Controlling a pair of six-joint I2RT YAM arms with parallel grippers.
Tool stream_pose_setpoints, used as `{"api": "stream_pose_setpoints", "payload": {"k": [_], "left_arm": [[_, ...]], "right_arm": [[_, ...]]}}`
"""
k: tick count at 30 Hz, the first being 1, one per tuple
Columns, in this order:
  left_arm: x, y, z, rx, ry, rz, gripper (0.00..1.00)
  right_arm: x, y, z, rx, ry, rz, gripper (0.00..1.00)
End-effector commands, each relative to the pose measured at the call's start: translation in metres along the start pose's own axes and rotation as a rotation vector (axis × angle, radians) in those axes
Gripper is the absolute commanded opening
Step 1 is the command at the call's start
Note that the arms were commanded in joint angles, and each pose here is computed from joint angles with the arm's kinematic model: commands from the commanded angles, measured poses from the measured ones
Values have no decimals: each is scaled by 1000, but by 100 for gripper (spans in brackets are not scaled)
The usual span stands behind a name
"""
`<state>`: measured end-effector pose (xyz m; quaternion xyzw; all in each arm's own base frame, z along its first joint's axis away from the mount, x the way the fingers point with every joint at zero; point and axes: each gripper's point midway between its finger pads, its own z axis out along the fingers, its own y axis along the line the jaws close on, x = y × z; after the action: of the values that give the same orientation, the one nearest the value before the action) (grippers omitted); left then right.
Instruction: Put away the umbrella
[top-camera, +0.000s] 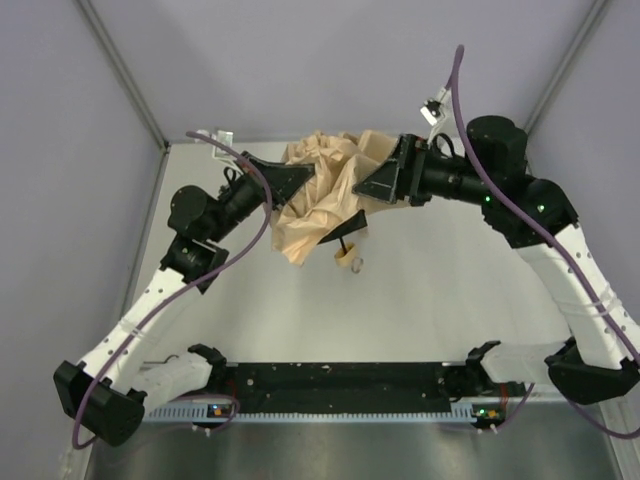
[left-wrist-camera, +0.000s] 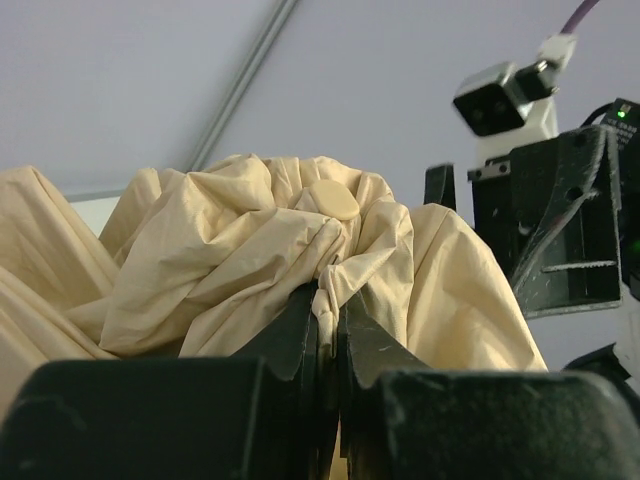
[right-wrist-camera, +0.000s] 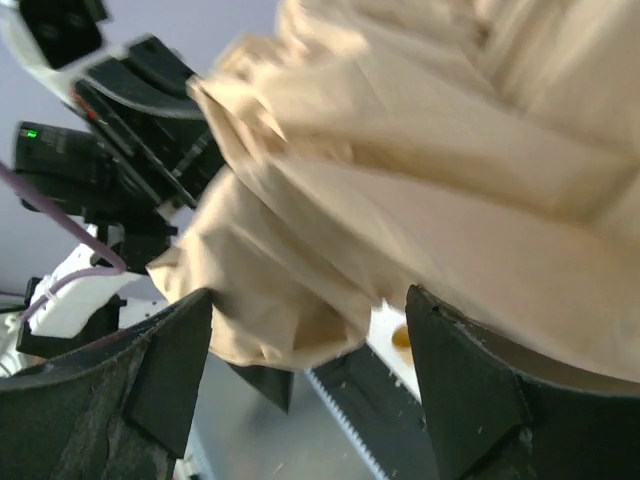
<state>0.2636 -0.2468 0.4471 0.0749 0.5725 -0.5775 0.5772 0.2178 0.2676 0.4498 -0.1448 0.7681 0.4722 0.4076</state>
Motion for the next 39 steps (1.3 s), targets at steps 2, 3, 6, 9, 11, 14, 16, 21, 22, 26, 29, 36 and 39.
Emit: {"api": "stream_pose_setpoints", "payload": {"k": [2,3,6,9,11,14,16,21,22,26,29,36,39], "left_arm": [[-63,-21,0,-20,-205,202,0],[-67,-17,1,-38,-216,219,0],[-72,-16,7,-51,-216,252,0],[-73,-17,9,-39,-220,250,0],[-73,-17,9,-37,-223,243,0],[-73,-15,11,-39,-225,240,0],[-74,-15,12,-40,-233,235,0],[-90,-6,13,-110,-300,204,0],[-94,0,11,-147,-322,181,0],[-112,14,2,-251,-426,99,0],[-121,13,0,-257,-471,35,0],[-121,-4,0,-173,-469,-7,0],[-109,-12,-2,-108,-433,-4,0]], "right_arm": [[20,-7,-12,88,-67,512,80],[19,-2,-9,57,-86,538,80],[23,0,9,43,-74,584,81],[11,9,21,16,-86,581,81],[2,14,27,4,-102,585,80],[-6,23,38,-12,-99,592,78],[-5,27,46,-19,-84,593,76],[17,26,52,-5,-42,577,42],[25,29,49,-8,-29,558,37],[61,35,35,-72,24,524,2],[87,36,24,-139,44,526,0],[70,36,-9,-165,-74,413,42],[57,35,-16,-186,-90,380,54]]}}
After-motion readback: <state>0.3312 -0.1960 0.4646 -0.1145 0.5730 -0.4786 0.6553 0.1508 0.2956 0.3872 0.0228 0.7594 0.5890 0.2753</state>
